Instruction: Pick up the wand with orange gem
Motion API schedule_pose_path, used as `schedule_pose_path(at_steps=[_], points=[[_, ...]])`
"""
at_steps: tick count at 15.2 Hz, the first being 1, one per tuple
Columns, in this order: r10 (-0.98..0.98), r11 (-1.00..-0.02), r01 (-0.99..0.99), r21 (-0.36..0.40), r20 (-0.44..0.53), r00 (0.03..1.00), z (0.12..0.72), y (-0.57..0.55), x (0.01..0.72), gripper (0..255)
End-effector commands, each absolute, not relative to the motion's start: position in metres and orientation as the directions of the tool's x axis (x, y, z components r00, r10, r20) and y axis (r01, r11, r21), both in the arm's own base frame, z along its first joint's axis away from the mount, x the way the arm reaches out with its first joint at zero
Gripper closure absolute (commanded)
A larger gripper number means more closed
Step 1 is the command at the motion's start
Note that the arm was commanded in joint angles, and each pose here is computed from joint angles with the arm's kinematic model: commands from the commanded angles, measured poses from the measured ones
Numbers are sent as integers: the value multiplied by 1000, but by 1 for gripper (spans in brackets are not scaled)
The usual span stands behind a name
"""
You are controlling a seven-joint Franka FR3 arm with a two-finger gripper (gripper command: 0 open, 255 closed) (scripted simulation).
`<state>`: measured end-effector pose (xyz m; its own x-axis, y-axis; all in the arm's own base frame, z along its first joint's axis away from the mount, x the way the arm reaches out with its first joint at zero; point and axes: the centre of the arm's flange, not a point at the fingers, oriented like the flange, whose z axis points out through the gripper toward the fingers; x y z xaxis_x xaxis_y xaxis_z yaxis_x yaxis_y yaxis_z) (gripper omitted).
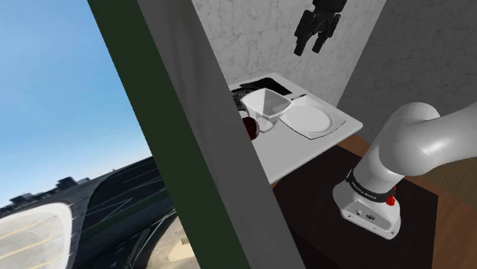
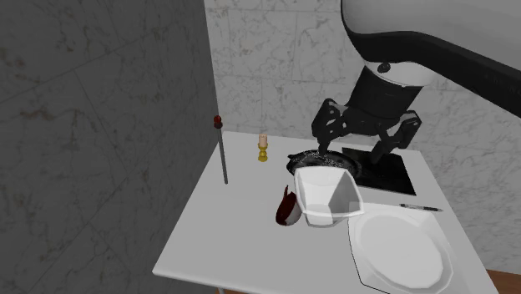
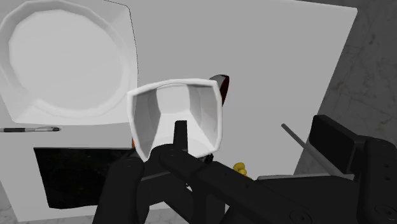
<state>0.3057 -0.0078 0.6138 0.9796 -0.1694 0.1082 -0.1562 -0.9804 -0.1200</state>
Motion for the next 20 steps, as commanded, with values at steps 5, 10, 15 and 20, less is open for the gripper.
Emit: schedule_pose_path(at_steps=[5,10,15,20], points=[[-172,-982,-162,-100,105,980,608,30,346,0],[-175,-983,-168,-74,100,979,600,76,397,0],[-179,-983,-175,-49,96,979,590,122,449,0],[-183,-983,-181,-23,92,979,579,167,500,0]])
